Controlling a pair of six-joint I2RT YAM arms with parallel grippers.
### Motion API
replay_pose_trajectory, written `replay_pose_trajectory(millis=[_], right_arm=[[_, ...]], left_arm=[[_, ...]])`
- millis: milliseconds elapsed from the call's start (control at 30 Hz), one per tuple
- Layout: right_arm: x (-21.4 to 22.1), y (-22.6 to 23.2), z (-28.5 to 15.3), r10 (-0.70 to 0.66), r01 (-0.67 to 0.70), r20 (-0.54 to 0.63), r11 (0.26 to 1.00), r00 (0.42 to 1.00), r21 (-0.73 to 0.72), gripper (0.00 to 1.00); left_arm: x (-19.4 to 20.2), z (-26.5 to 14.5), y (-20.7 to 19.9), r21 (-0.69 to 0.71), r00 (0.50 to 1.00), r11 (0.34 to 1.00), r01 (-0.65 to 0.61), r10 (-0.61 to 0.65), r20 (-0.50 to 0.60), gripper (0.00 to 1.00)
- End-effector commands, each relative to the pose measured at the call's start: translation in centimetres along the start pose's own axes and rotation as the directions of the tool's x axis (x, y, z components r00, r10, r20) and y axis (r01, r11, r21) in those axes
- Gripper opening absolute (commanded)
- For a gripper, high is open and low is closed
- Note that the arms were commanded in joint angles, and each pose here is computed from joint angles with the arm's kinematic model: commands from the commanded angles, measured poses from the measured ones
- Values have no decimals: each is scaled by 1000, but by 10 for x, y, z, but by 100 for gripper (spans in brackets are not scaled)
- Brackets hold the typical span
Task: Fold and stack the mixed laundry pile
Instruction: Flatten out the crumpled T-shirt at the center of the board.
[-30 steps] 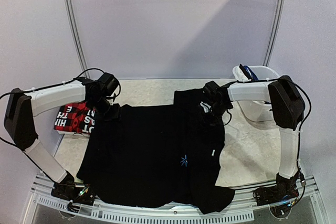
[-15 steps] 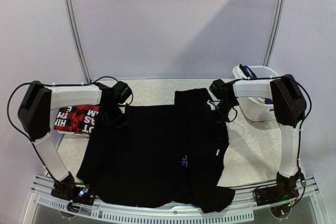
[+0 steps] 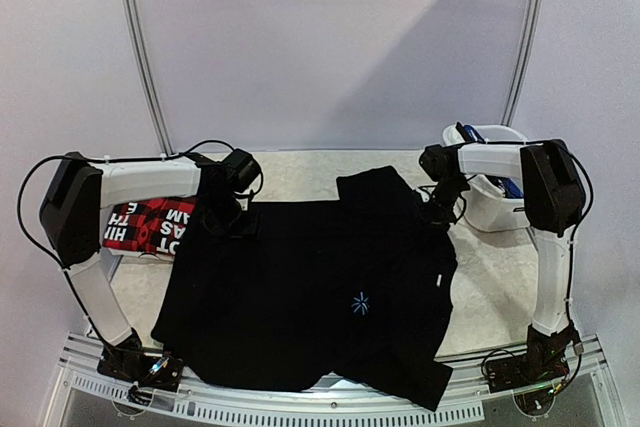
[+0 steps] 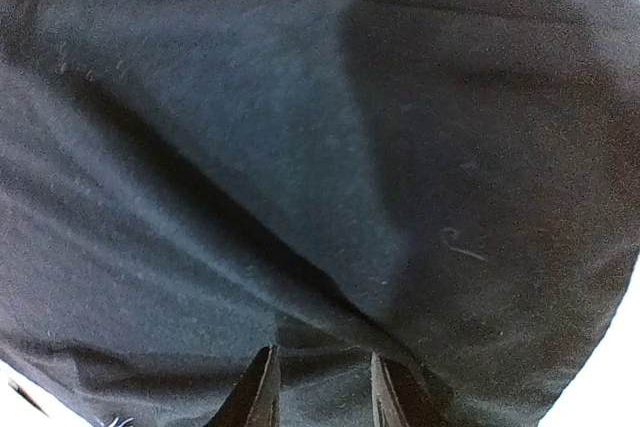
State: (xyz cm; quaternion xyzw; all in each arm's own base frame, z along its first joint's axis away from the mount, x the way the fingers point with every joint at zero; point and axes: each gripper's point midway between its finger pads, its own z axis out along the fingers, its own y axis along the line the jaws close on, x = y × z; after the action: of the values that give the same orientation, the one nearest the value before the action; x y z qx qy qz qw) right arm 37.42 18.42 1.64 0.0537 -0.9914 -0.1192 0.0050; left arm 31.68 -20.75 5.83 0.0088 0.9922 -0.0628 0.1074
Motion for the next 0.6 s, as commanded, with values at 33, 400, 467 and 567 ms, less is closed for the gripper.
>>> replay_pose_trajectory(millis=[33,400,467,567], right_arm=[[-10,-46,-5,39,-37,-8,989,999,140,31],[-47,-65,-46,15,-32,70,966,997,257,28],[-55,-57,-58,7,-30,100,972,995,232,28],[-62,-35,-78,-6,-14,139,990,990,141,29]], left_arm=[[-3,0,-12,12,1000,1000,0,0,2,62],[-8,-9,-23,47,1000,999,8,-8,5,62],[-10,-11,-24,49,1000,999,11,-11,12,62],[-14,-13,-26,50,1000,999,10,-11,23,61]])
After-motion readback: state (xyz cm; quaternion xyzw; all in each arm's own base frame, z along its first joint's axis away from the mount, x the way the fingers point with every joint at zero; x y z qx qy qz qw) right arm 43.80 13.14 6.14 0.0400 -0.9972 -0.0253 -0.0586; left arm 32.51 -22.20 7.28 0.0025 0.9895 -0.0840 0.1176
